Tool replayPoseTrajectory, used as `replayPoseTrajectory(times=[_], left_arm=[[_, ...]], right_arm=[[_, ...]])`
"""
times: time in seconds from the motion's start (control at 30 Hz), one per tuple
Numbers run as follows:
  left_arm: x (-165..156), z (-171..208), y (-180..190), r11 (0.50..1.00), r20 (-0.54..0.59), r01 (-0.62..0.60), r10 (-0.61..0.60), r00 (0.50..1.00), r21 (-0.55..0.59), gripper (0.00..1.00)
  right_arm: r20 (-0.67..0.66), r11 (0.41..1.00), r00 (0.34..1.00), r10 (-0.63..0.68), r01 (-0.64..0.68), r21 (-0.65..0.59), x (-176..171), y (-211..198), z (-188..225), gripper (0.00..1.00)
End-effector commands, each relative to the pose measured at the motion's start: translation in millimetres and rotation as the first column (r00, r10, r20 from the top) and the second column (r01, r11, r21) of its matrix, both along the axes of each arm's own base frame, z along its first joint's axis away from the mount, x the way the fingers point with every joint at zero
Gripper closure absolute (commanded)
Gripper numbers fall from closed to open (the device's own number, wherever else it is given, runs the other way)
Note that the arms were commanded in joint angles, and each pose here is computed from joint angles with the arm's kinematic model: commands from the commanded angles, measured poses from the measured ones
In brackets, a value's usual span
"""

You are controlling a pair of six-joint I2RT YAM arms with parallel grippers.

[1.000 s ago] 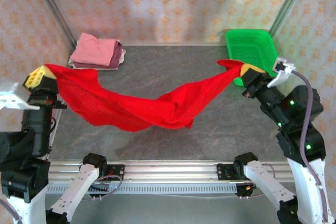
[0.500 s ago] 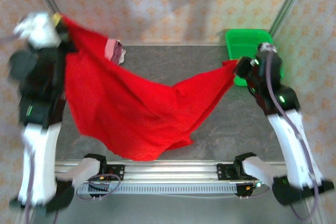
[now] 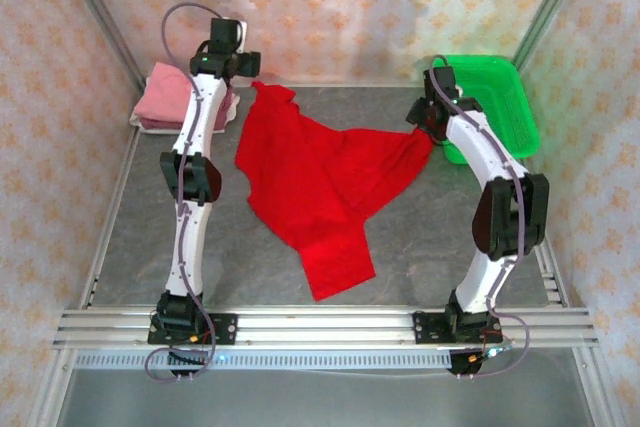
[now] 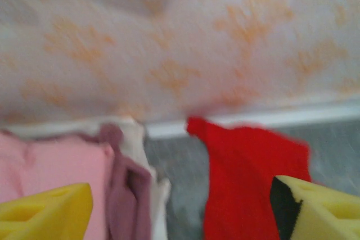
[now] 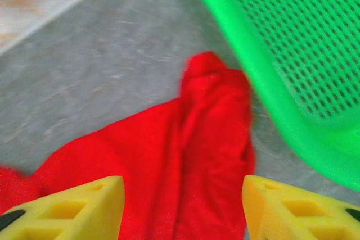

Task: Fold and stack the t-shirts

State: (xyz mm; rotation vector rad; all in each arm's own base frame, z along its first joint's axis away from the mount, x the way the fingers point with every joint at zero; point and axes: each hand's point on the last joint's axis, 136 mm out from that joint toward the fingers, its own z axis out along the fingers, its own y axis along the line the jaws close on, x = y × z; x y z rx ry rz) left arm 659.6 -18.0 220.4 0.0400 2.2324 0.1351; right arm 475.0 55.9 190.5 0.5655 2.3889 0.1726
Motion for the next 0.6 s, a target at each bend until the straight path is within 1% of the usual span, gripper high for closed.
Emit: replayPoseTrajectory(times=[0.0,0.03,0.07,0.1,0.13,0.2,0.23,0.3,0.33,0.37,0.43,0.5,0.57], left_arm=[[-71.2,109.2,-32.8,1.0,0.051,0.008,-0.007,0.999,-0.005,0.14],[-85.3,100.4,-49.1,1.0,0.003,0.019,-0.019,1.0,0.007,0.14],[-99.9,92.7,-65.9,0.999,-0.012,0.037,-0.037,0.999,0.015,0.13],[-116.1,76.9,-84.2,0.998,-0.015,0.069,-0.069,0.998,0.009,0.11],[-138.9,67.7,-99.1,0.995,0.028,0.1,-0.1,0.995,-0.025,0.09],[-183.5,38.4,-110.5,0.979,0.08,0.12,-0.108,0.991,-0.166,0.11],[-204.1,23.4,-114.2,0.956,0.109,0.134,-0.109,0.988,-0.26,0.11],[-243.1,3.2,-118.2,0.91,0.125,0.152,-0.111,0.986,-0.385,0.13],[-263.7,-11.4,-125.9,0.888,0.094,0.172,-0.146,0.985,-0.426,0.15],[-285.4,-27.8,-128.8,0.885,0.031,0.157,-0.16,0.987,-0.438,0.17],[-323.4,-50.5,-128.9,0.89,-0.061,0.116,-0.159,0.985,-0.441,0.2],[-356.3,-68.7,-131.3,0.88,-0.11,0.098,-0.167,0.98,-0.464,0.24],[-382.7,-92.2,-134.1,0.852,-0.175,0.054,-0.168,0.97,-0.52,0.28]], right_arm=[[0.122,0.964,0.956,0.265,-0.261,-0.051,-27.3,55.0,42.2,0.42],[0.113,0.947,0.941,0.319,-0.312,-0.074,-39.6,67.5,35.6,0.42],[0.095,0.933,0.928,0.359,-0.354,-0.069,-51.4,77.1,24.9,0.41],[0.08,0.923,0.919,0.386,-0.383,-0.044,-60.6,85.5,15.2,0.42],[0.059,0.908,0.906,0.419,-0.419,0.0,-71.1,95.4,2.7,0.43],[0.041,0.868,0.868,0.495,-0.496,0.032,-88.8,116.4,-18.6,0.43],[0.024,0.845,0.845,0.534,-0.534,0.025,-97.7,124.5,-28.4,0.43],[-0.023,0.795,0.795,0.607,-0.607,0.013,-113.7,138.1,-44.7,0.43],[-0.05,0.77,0.769,0.637,-0.638,0.002,-119.7,142.2,-54.1,0.44],[-0.078,0.745,0.743,0.664,-0.667,-0.006,-125.5,146.8,-63.4,0.44],[-0.152,0.715,0.706,0.691,-0.699,0.004,-134.7,152.2,-81.7,0.44],[-0.205,0.698,0.68,0.704,-0.716,0.02,-141.1,156.7,-98.8,0.44],[-0.241,0.696,0.672,0.7,-0.718,0.022,-143.7,160.6,-115.7,0.44]])
